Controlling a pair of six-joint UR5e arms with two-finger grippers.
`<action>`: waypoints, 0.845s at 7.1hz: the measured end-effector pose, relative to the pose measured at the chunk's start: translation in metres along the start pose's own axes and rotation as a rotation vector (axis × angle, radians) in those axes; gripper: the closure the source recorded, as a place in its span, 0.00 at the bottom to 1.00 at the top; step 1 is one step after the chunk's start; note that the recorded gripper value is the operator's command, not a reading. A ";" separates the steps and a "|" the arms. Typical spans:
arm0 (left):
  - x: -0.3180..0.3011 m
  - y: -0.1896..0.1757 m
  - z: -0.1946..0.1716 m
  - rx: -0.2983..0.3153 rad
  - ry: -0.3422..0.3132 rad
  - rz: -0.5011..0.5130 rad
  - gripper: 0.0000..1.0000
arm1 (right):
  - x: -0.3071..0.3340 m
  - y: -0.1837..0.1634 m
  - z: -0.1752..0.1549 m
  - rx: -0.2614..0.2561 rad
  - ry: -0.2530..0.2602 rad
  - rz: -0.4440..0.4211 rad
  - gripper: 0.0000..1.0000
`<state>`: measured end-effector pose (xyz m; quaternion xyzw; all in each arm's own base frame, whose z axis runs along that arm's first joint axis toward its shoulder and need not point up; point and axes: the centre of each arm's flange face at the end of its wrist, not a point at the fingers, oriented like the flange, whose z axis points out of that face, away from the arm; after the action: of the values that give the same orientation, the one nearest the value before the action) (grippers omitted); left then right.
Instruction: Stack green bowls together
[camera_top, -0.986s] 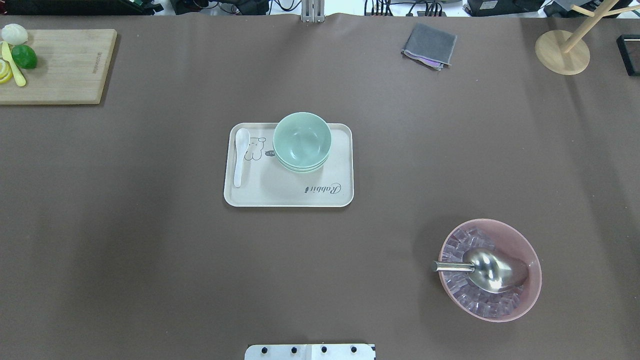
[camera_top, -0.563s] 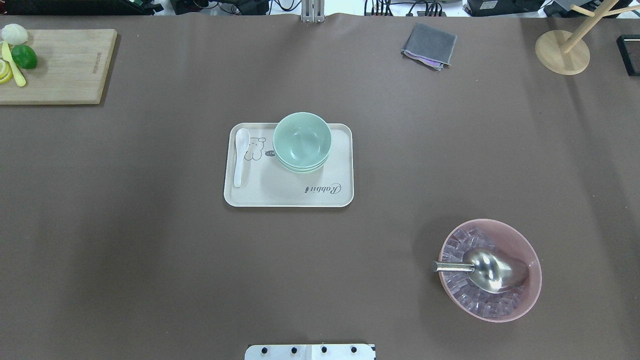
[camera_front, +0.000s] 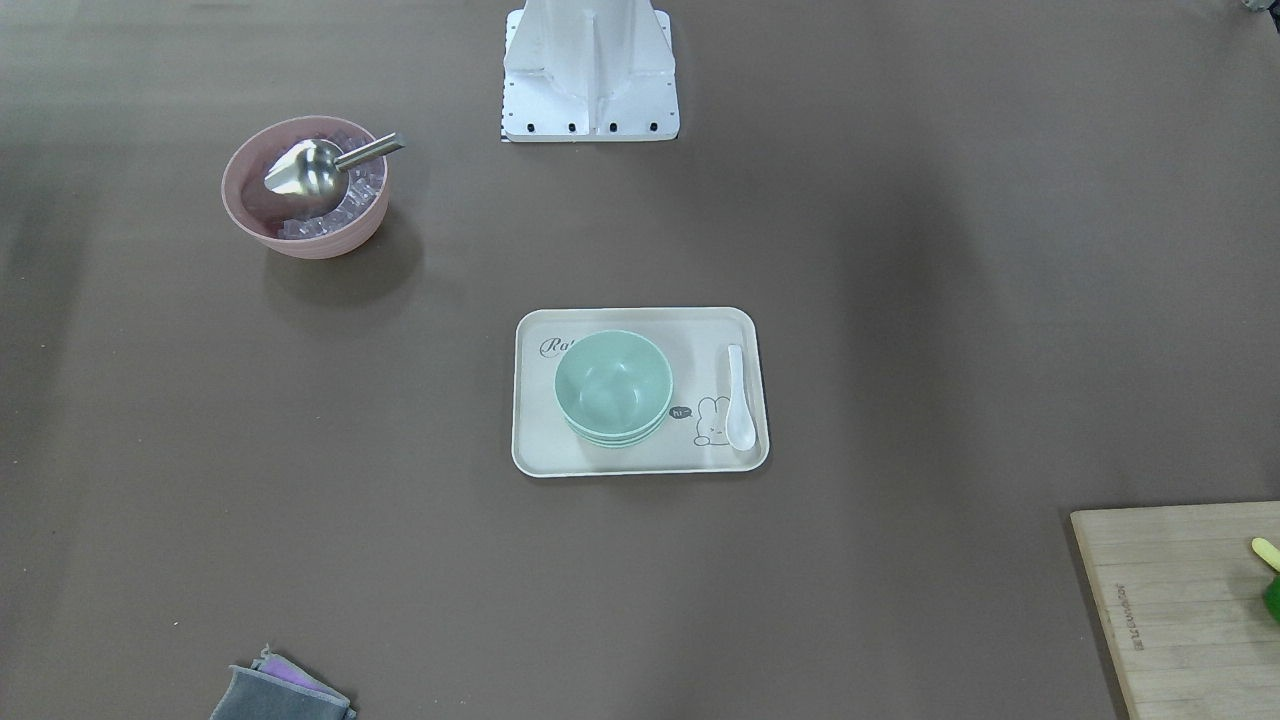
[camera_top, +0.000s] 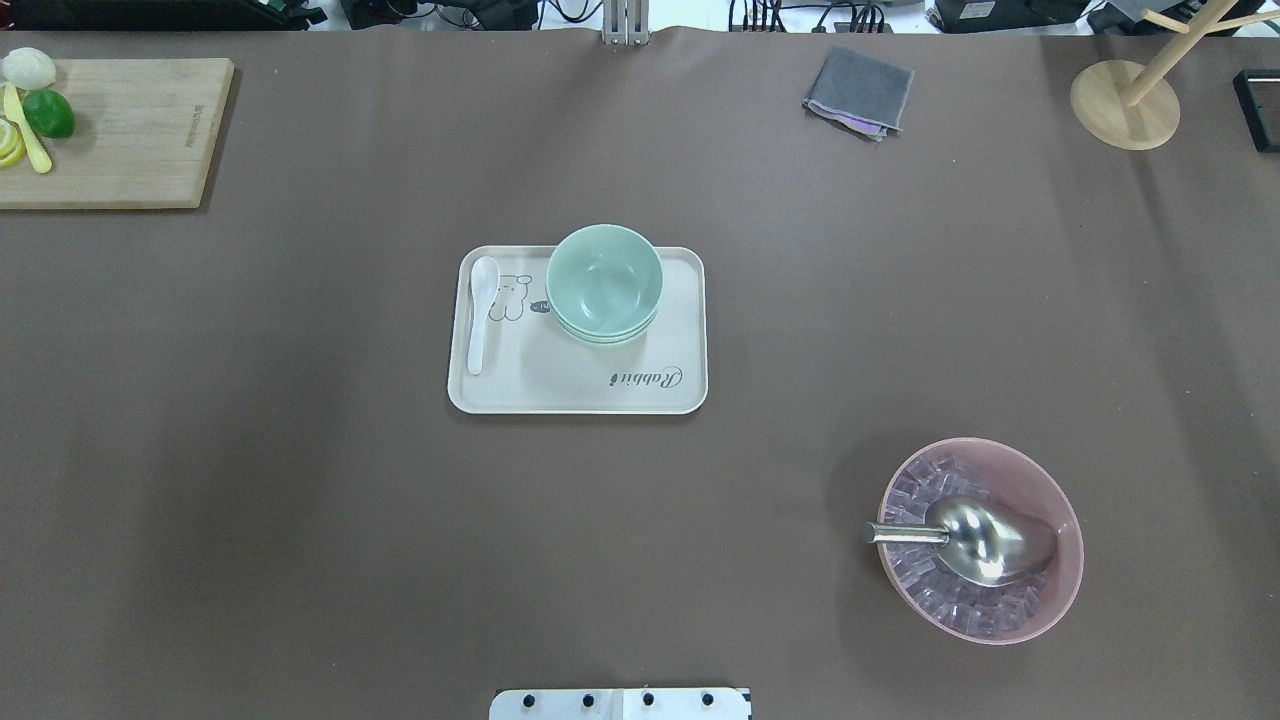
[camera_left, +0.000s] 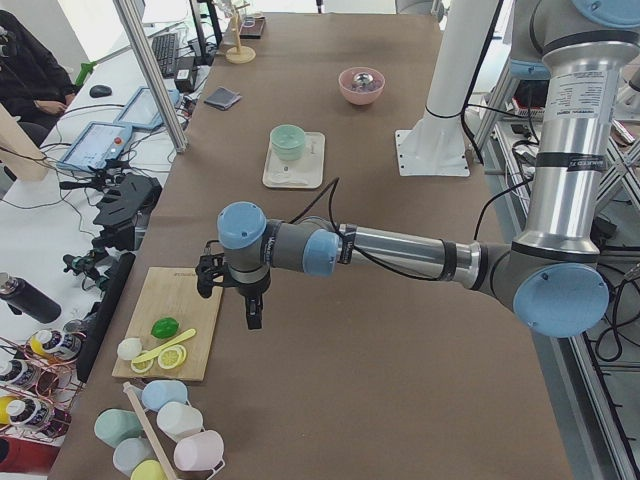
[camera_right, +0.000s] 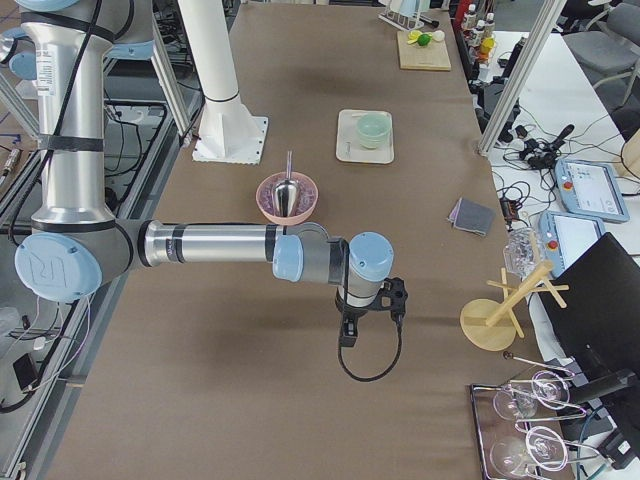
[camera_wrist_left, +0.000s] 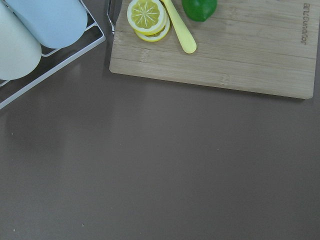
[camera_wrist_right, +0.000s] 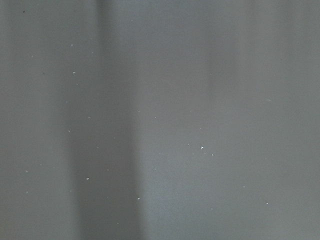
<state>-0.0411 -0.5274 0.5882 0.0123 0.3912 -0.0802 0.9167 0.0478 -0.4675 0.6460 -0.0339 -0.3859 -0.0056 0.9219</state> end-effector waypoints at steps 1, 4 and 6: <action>-0.001 0.000 0.001 -0.002 -0.001 -0.002 0.02 | 0.000 0.000 0.000 0.000 -0.005 0.000 0.00; -0.003 0.000 0.003 -0.006 -0.002 -0.008 0.02 | -0.001 0.000 -0.001 0.002 -0.008 -0.002 0.00; -0.004 0.000 0.004 -0.007 -0.002 -0.011 0.02 | -0.003 -0.002 -0.002 0.004 -0.009 -0.004 0.00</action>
<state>-0.0412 -0.5276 0.5933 0.0071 0.3905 -0.0837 0.9167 0.0470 -0.4692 0.6430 -0.0313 -0.3903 -0.0066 0.9201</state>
